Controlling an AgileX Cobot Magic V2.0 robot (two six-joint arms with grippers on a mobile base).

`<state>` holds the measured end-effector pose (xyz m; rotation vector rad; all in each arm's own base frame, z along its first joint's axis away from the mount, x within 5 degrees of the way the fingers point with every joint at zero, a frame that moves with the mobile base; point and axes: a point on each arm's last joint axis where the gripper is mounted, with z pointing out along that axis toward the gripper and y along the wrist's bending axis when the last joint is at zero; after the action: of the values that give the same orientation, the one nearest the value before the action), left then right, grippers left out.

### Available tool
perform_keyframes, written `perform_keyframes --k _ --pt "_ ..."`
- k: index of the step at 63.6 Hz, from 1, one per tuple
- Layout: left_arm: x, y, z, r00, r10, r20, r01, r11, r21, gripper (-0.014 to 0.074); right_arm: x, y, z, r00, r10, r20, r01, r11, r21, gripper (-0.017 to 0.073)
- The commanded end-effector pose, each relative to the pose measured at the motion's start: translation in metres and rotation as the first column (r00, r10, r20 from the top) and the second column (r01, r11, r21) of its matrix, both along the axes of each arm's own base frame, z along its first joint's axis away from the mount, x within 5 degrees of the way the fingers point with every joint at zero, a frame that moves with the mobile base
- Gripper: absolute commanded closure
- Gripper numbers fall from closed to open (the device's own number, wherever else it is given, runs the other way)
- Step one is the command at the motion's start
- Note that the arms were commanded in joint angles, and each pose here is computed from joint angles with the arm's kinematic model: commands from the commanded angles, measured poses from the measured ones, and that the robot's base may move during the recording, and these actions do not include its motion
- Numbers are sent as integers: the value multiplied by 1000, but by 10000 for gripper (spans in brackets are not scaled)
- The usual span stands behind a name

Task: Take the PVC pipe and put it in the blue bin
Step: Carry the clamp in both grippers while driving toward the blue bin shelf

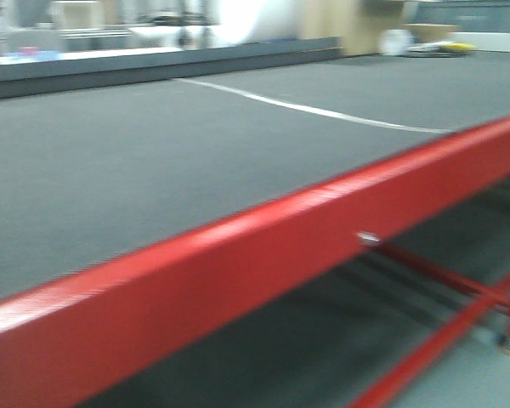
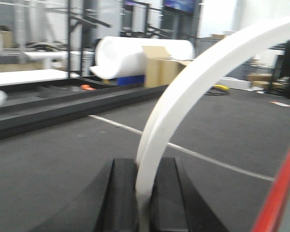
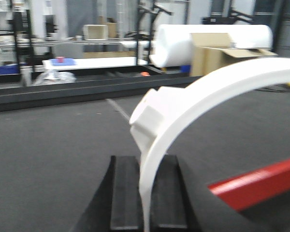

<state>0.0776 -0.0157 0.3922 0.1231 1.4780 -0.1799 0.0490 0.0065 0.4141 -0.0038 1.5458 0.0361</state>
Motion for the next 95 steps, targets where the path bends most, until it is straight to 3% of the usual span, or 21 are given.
perform_keyframes --k 1,95 --pt "-2 0 3 999 -4 32 4 1000 -8 704 -1 -1 4 999 -8 38 8 1000 -5 722" --pt "-2 0 3 999 -4 32 4 1000 -8 704 -1 -1 4 999 -8 38 8 1000 -5 722"
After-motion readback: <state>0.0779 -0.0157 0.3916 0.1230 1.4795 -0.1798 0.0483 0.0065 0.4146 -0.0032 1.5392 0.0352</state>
